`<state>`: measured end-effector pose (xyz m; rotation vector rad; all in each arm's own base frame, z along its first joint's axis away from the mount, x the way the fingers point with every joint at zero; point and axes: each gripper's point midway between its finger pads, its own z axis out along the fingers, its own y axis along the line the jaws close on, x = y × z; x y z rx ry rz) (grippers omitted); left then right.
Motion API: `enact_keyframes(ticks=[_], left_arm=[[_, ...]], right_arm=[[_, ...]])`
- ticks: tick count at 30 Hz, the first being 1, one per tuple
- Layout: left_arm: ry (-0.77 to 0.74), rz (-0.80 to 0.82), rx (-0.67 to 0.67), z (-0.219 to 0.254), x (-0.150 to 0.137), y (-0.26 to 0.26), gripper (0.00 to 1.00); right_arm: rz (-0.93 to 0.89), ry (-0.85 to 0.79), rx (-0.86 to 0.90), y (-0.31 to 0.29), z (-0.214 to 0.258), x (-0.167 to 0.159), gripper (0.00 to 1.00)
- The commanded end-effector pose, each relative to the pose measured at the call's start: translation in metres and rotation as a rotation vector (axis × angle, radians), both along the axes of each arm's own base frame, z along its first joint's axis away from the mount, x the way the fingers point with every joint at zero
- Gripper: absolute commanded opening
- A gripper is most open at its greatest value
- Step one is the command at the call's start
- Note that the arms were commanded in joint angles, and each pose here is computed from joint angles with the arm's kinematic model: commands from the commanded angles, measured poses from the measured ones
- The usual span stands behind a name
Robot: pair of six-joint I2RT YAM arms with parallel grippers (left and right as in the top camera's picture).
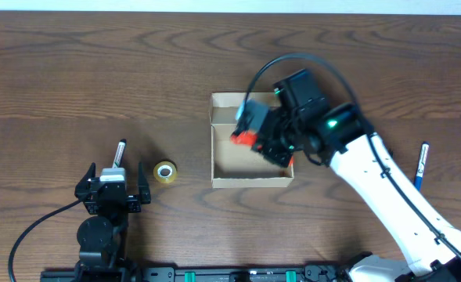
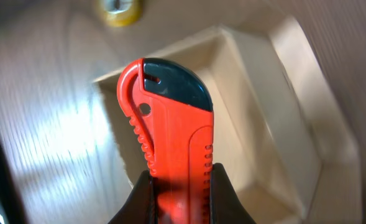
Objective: Pack container
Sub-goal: 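Lower the box cutter into the cardboard box and release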
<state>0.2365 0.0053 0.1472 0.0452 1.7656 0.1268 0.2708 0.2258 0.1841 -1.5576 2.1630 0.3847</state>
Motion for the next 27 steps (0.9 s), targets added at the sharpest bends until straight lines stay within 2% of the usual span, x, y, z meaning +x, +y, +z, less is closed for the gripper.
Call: enact_keyframes(ticks=[1, 18, 26, 27], left_arm=[[0.031, 0.008, -0.009, -0.015, 0.0, 0.001, 0.95], [0.031, 0.008, -0.009, -0.014, 0.0, 0.001, 0.95], [0.031, 0.008, -0.009, -0.014, 0.0, 0.001, 0.95], [0.031, 0.008, -0.009, -0.014, 0.0, 0.001, 0.95]], right_arm=[[0.305, -0.125, -0.025, 0.016, 0.001, -0.009, 0.01], [0.408, 0.058, -0.174, 0.02, -0.123, 0.021, 0.01], [0.415, 0.175, -0.219, 0.015, -0.165, 0.013, 0.02], [0.414, 0.175, -0.219, 0.015, -0.166, 0.013, 0.14]])
